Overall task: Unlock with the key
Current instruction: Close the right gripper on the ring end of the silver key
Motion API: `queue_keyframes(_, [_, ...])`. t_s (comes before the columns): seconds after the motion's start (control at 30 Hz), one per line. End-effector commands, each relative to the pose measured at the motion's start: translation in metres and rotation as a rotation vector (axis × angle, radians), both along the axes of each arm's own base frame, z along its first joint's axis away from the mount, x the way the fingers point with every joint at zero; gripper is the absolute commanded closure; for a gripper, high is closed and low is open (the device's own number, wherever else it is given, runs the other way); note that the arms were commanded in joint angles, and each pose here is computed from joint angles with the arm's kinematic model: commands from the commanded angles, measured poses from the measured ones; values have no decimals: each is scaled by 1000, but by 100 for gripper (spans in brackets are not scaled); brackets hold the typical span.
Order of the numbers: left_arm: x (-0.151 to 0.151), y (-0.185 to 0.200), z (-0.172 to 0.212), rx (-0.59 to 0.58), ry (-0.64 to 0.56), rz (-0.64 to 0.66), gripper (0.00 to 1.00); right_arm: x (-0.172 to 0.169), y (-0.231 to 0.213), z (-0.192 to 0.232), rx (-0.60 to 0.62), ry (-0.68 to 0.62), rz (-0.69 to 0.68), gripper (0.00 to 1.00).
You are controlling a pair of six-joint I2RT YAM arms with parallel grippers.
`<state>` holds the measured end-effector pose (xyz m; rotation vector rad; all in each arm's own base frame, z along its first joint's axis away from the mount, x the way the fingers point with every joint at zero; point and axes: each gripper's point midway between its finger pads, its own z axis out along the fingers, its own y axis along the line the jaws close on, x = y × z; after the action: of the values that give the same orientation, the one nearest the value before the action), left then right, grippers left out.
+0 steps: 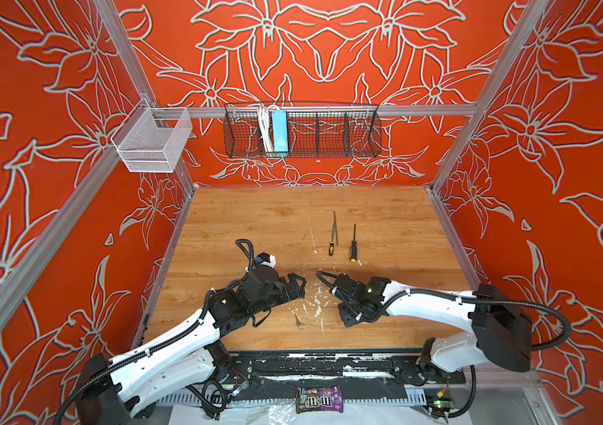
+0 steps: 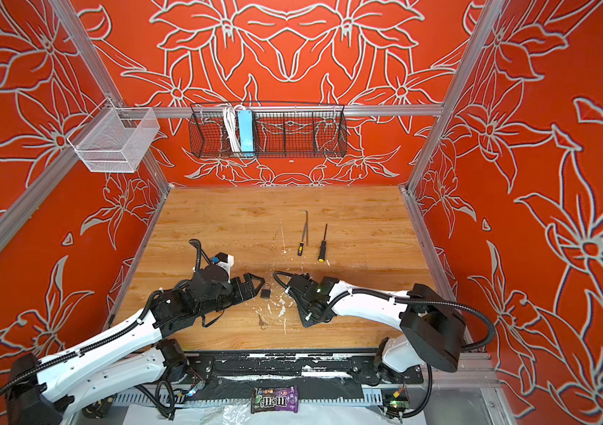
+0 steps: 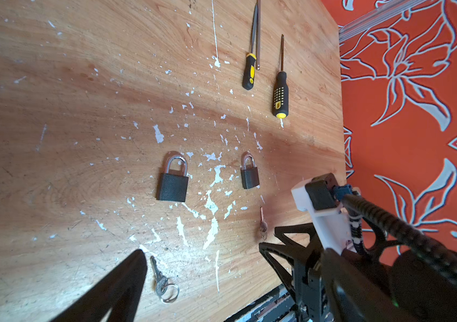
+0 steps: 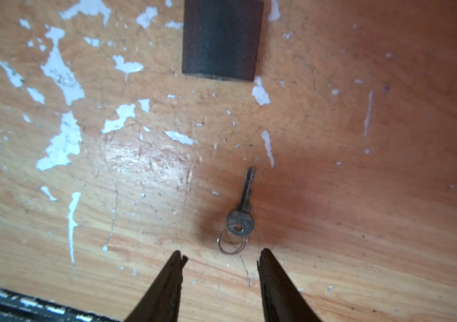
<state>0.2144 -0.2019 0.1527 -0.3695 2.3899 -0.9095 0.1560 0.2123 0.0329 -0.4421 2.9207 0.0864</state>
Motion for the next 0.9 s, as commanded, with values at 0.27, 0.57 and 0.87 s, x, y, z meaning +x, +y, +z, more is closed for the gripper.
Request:
queue_keyframes(0.27, [3,-6,0,-11,0,4,3,5,-5,-11,-62,-1,1,62])
queue_keyframes(0.57, [5,-11,0,-7,5,-8,3,8,-16,-19,-80,-3,-2,73])
queue_keyframes(0.87, [7,-16,0,-7,9,-14,3,4,-19,-23,-57,19,-4,79])
